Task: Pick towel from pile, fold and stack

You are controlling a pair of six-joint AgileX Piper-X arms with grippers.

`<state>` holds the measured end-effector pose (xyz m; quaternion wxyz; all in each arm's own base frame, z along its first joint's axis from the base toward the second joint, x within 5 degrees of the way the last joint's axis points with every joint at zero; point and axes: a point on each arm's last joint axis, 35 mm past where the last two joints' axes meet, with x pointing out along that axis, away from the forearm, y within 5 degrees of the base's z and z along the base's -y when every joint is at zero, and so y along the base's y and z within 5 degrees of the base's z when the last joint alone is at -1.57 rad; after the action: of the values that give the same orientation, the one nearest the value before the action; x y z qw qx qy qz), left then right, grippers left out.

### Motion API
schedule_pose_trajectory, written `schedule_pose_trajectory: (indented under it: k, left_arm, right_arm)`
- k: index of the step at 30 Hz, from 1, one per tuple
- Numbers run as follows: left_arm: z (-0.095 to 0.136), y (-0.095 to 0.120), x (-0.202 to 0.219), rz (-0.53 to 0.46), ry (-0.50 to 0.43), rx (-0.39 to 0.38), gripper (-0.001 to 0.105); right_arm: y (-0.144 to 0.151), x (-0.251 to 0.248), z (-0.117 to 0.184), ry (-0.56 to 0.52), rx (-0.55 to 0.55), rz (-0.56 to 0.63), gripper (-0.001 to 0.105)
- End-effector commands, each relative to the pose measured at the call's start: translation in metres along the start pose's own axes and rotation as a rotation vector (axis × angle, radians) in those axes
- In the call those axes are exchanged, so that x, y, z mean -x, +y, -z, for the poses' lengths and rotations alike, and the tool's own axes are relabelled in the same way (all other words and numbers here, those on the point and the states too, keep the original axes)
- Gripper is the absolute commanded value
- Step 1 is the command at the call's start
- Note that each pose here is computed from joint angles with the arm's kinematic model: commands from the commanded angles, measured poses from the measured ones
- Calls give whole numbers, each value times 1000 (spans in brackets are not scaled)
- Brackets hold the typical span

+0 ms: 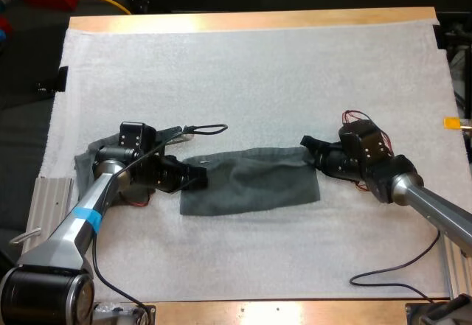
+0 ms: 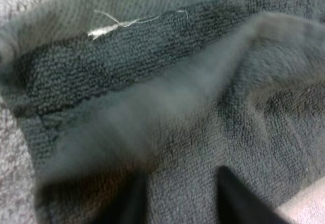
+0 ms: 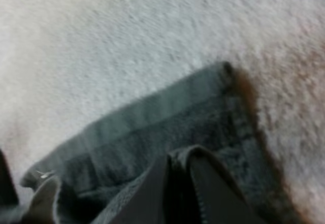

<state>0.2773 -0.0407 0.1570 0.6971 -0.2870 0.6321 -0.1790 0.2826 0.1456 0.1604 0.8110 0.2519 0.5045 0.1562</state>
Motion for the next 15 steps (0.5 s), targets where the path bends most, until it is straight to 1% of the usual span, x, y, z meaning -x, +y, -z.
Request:
schedule_pose_trajectory:
  k: [1, 2, 3, 5, 7, 8, 10, 13, 15]
  left_arm:
    - [-2, -3, 2, 28, -4, -6, 64]
    - [-1, -3, 2, 40, -1, -11, 73]
    - [-1, -4, 2, 49, 0, -17, 73]
    - [-3, -8, 5, 80, 0, -45, 67]
    - [-4, -13, 11, 110, -7, -73, 65]
    - [-5, -17, 14, 121, -15, -86, 65]
    - [-6, -26, 25, 134, -41, -110, 65]
    - [-2, -38, 43, 145, -78, -151, 65]
    - [4, -46, 55, 151, -104, -183, 65]
  right_arm:
    - [3, 1, -6, -33, 13, -27, 21]
    - [5, 1, -8, -50, 19, -42, 29]
    - [7, 1, -10, -65, 30, -62, 36]
    - [13, 2, -14, -93, 74, -128, 55]
    - [17, 3, -17, -103, 104, -191, 69]
    - [19, 4, -18, -107, 112, -215, 74]
    - [21, 4, -19, -102, 124, -239, 79]
    - [21, 4, -17, -71, 167, -272, 79]
    - [22, 4, -15, -38, 170, -306, 79]
